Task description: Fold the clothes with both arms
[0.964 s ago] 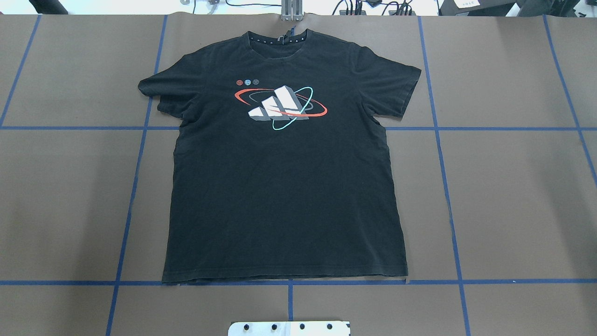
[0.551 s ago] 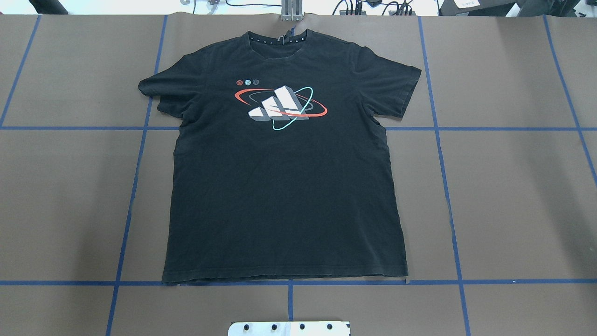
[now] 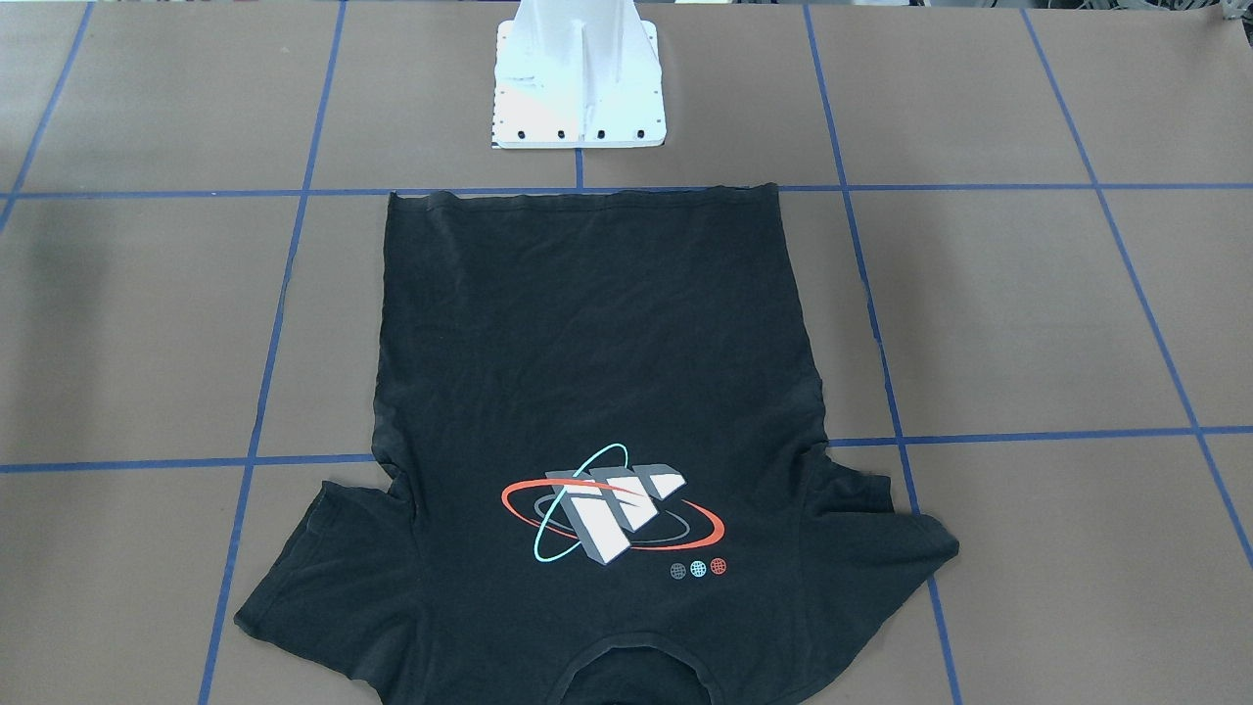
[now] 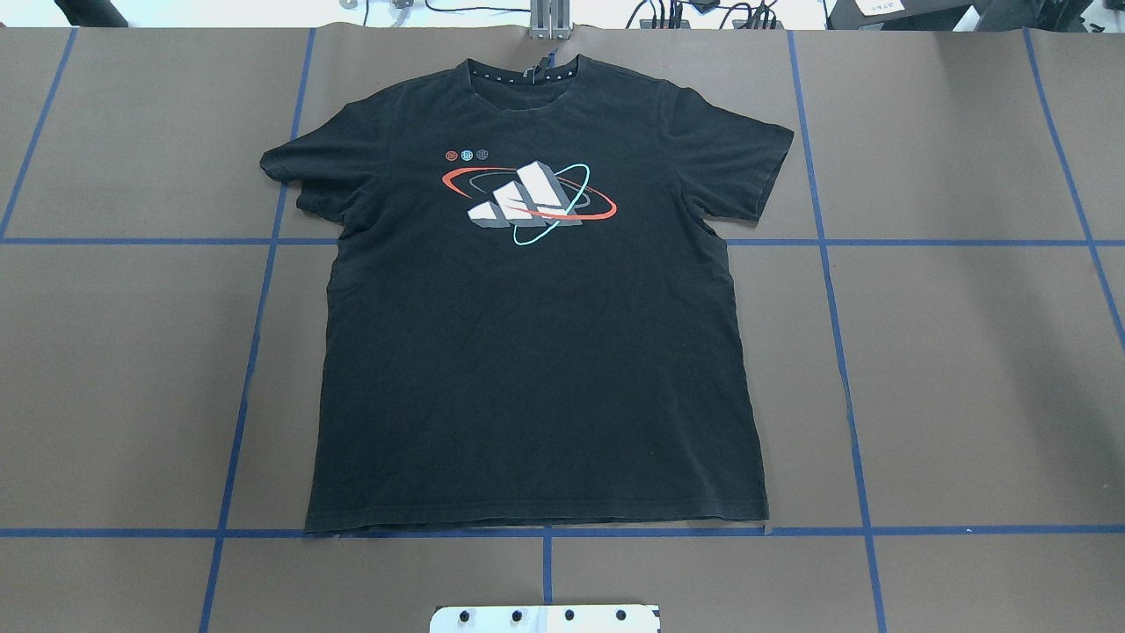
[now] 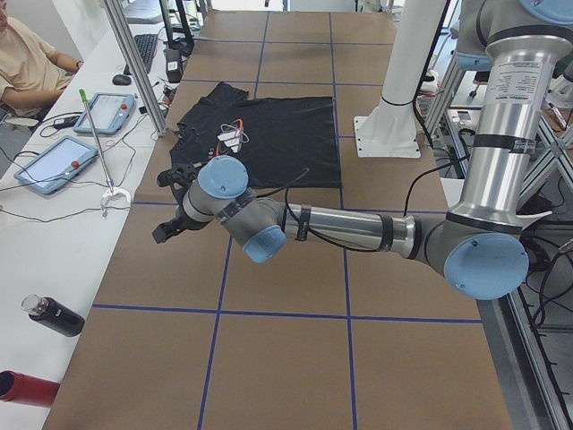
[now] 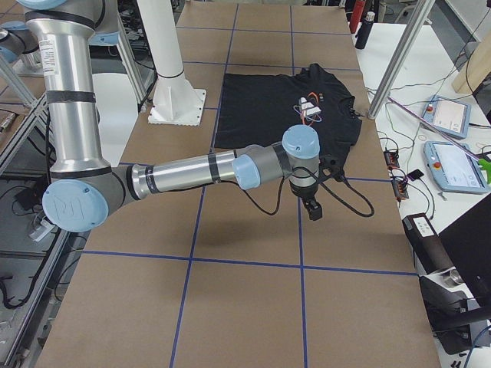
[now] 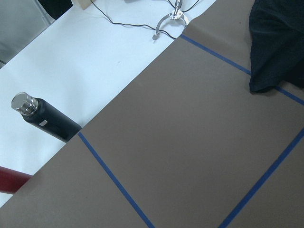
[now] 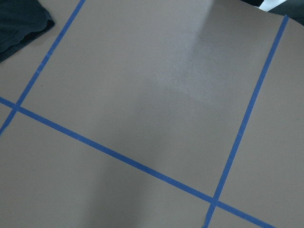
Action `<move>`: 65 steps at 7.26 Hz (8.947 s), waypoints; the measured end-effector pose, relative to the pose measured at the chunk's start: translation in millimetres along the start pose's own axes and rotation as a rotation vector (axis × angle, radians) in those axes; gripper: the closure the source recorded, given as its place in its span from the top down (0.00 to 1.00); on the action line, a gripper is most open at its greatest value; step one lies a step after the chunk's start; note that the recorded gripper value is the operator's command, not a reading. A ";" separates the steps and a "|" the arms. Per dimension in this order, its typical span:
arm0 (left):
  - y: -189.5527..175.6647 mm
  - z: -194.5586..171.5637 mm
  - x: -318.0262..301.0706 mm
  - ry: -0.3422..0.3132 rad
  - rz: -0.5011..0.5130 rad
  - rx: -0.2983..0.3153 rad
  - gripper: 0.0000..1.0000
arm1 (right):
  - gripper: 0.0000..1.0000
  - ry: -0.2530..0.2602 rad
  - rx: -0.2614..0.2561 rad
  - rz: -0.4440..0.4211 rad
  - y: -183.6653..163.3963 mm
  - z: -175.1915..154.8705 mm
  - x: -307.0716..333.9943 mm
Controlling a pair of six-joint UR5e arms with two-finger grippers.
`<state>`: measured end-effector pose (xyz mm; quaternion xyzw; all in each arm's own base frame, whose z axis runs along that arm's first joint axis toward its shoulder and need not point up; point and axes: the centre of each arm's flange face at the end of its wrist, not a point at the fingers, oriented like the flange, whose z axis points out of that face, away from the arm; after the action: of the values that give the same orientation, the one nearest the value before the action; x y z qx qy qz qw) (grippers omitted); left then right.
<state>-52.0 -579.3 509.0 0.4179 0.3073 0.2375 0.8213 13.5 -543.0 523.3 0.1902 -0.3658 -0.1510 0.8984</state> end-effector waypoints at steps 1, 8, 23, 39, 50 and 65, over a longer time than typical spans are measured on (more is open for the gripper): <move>-13.0 18.4 11.1 0.030 -0.005 -0.005 1.00 | 1.00 -0.003 0.005 0.027 -19.2 10.4 -15.8; -38.7 70.9 73.2 0.140 -0.166 0.006 1.00 | 0.98 0.009 0.115 0.334 -206.5 171.4 -223.1; -33.8 79.8 84.6 0.158 -0.166 -0.002 1.00 | 0.00 0.084 0.179 0.300 -217.6 287.7 -230.1; -32.7 81.4 85.2 0.155 -0.158 0.006 1.00 | 1.00 0.193 0.297 0.638 -294.7 262.6 -571.4; -93.2 303.1 219.7 -0.055 -0.688 0.114 0.89 | 1.00 0.095 0.052 0.345 -225.4 122.7 -326.4; -161.5 295.3 290.1 -0.069 -0.757 0.103 0.00 | 1.00 0.091 0.050 0.312 -213.8 117.9 -307.1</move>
<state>379.9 -638.1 422.1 0.3232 0.4235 -0.1123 0.8388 -309.9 -632.8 320.2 0.1600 -0.3536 0.0082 0.9215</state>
